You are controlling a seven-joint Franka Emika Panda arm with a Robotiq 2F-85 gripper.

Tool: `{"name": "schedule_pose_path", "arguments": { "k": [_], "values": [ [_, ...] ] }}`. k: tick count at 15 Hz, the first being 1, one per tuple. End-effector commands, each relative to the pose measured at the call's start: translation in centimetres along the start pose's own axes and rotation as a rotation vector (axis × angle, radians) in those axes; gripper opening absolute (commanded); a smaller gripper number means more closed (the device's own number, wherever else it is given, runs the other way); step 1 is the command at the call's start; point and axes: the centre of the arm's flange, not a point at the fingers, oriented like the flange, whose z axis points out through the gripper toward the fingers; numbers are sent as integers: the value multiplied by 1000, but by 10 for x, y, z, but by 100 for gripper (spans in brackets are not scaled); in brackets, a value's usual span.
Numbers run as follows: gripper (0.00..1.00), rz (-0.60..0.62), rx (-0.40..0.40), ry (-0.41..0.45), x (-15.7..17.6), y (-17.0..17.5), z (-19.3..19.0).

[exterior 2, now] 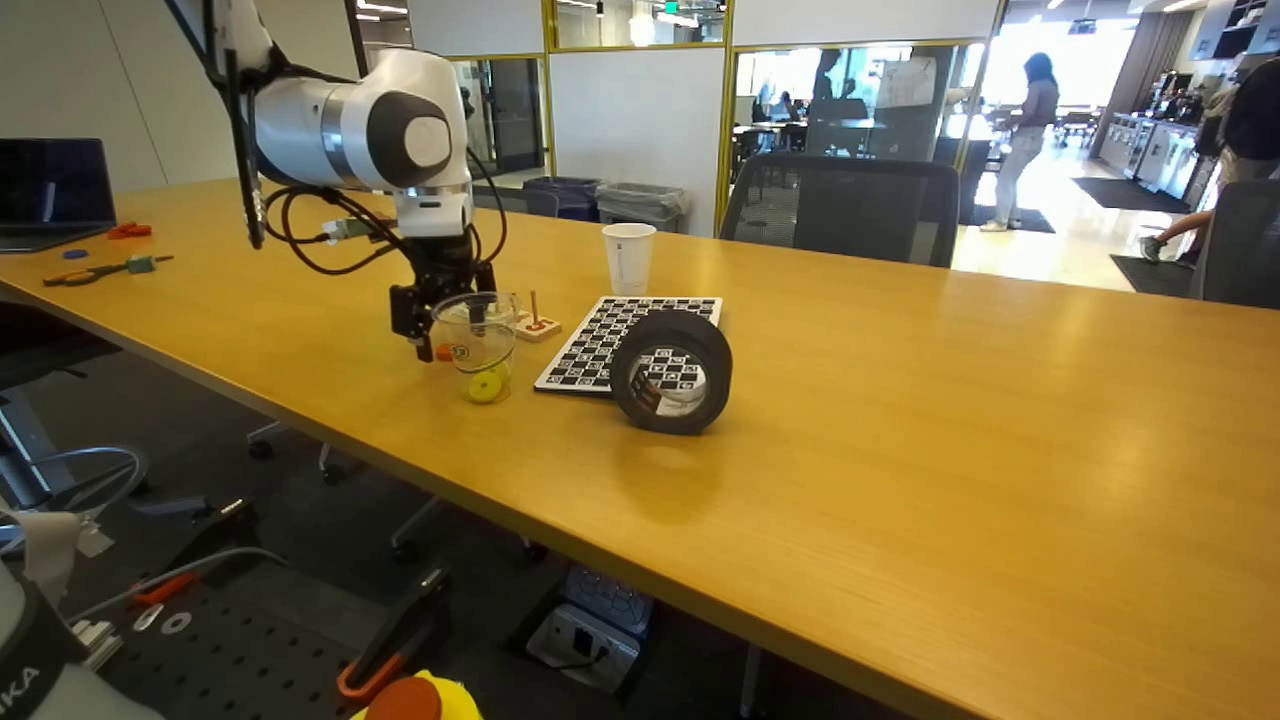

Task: Put the yellow coins in the transparent cup and the orange coins in the white cup

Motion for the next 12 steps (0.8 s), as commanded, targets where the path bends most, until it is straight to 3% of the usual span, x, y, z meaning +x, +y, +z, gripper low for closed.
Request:
{"name": "schedule_pose_path", "arguments": {
  "k": [1, 7, 12],
  "values": [
    [68, 3, 18, -13, 4, -1, -3],
    [20, -1, 19, -15, 4, -4, -9],
    [23, -11, 34, 10, 11, -21, -36]
  ]
}}
